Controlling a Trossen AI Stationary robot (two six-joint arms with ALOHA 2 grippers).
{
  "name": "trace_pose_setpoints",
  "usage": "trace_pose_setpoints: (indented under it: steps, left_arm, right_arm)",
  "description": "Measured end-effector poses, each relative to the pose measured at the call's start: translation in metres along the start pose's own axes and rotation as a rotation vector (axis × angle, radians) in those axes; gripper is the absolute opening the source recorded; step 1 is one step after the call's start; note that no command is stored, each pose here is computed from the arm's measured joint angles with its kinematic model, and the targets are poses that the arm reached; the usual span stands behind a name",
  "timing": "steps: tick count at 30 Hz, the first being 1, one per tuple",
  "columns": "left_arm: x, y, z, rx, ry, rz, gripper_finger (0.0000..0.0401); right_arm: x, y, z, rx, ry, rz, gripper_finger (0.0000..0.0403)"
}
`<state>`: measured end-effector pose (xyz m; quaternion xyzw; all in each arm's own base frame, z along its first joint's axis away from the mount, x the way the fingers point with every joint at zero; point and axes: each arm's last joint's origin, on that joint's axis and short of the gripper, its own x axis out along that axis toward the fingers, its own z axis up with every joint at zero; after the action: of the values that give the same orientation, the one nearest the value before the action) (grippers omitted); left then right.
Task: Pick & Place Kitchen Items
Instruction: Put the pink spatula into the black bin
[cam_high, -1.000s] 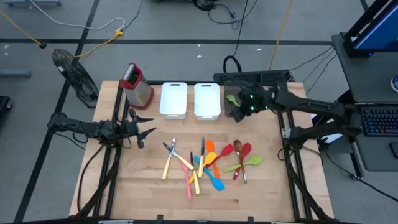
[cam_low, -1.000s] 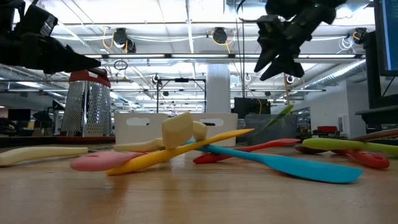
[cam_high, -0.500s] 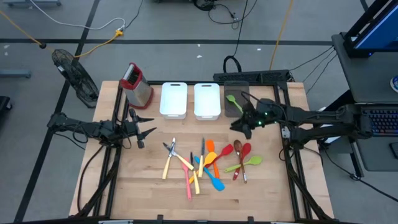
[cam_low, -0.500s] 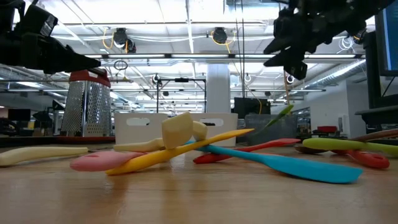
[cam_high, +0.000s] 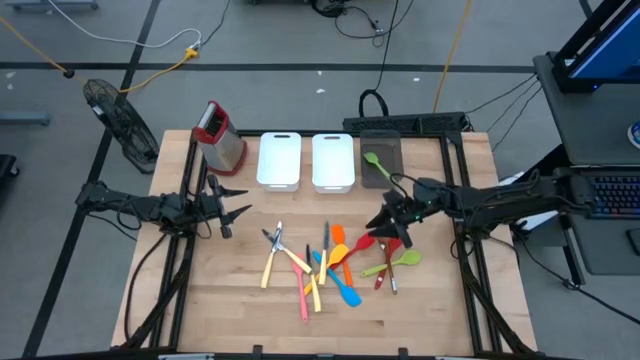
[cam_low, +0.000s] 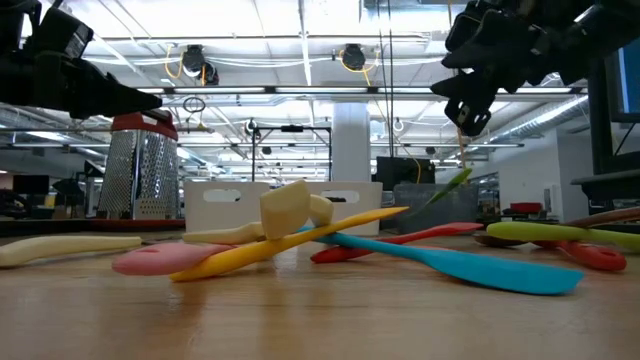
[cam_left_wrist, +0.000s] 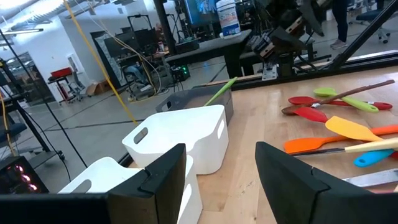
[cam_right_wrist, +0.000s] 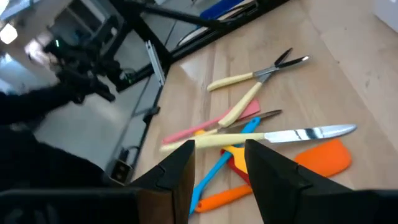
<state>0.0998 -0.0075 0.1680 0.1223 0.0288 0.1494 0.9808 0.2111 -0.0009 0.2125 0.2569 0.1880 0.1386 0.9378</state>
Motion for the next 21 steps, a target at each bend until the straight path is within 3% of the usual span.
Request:
trace_pose_setpoints:
  steps: [5,21]
  left_arm:
    - [0.0,0.0,0.0,-0.015,0.0,0.0,0.02]
    - [0.0,0.0,0.0,-0.016,0.0,-0.001,0.02]
  right_arm:
    - [0.005,-0.003,-0.004,-0.11,0.03,-0.009,0.0132]
    - [0.017,-0.011,-0.009,-0.214,0.231,-0.068,0.0132]
